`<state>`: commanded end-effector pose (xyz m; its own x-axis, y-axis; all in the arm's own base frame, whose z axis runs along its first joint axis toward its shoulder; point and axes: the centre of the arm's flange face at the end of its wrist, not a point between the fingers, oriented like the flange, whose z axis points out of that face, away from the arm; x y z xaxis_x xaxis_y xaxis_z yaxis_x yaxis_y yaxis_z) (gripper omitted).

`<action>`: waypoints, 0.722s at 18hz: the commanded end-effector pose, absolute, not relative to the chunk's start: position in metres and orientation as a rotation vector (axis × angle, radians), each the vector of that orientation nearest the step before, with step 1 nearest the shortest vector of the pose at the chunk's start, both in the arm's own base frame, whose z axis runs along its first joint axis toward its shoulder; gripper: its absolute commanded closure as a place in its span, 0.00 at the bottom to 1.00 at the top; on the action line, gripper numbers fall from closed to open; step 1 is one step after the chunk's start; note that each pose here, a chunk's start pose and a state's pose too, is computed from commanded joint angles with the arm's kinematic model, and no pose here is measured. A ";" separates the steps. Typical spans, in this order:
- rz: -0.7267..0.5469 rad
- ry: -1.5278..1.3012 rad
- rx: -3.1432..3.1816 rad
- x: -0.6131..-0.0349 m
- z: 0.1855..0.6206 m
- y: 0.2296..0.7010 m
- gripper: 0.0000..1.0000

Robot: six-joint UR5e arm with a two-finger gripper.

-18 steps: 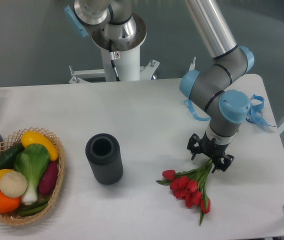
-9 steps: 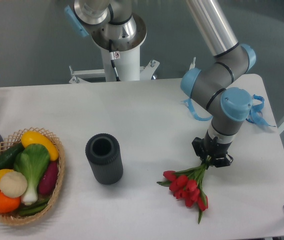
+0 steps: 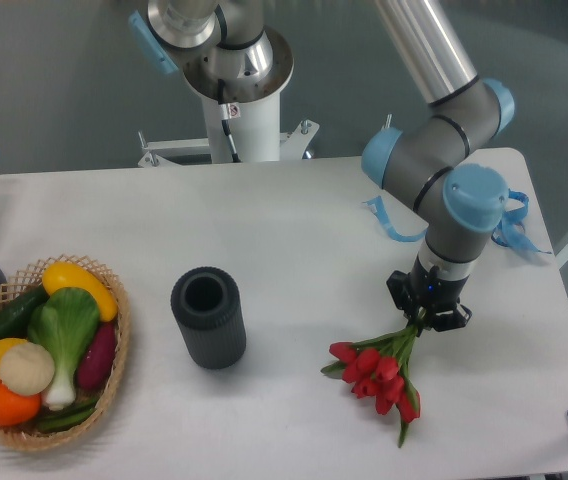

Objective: Pick up the flowers from the table
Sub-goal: 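Lift the grasped red tulip bunch up off the table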

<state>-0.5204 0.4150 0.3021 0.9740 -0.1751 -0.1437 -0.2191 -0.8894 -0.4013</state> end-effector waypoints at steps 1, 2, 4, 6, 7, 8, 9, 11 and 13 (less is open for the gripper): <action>0.141 0.271 -2.648 -0.516 0.316 0.417 0.83; 0.141 0.258 -2.602 -0.516 0.328 0.415 0.83; 0.125 0.218 -2.466 -0.504 0.369 0.418 0.83; 0.078 0.189 -2.346 -0.493 0.397 0.421 0.83; 0.051 0.187 -2.291 -0.487 0.407 0.423 0.83; 0.024 0.179 -2.239 -0.481 0.417 0.424 0.83; 0.004 0.158 -2.193 -0.479 0.429 0.420 0.83; -0.042 0.124 -2.120 -0.476 0.439 0.410 0.83; -0.093 0.106 -2.053 -0.474 0.440 0.405 0.83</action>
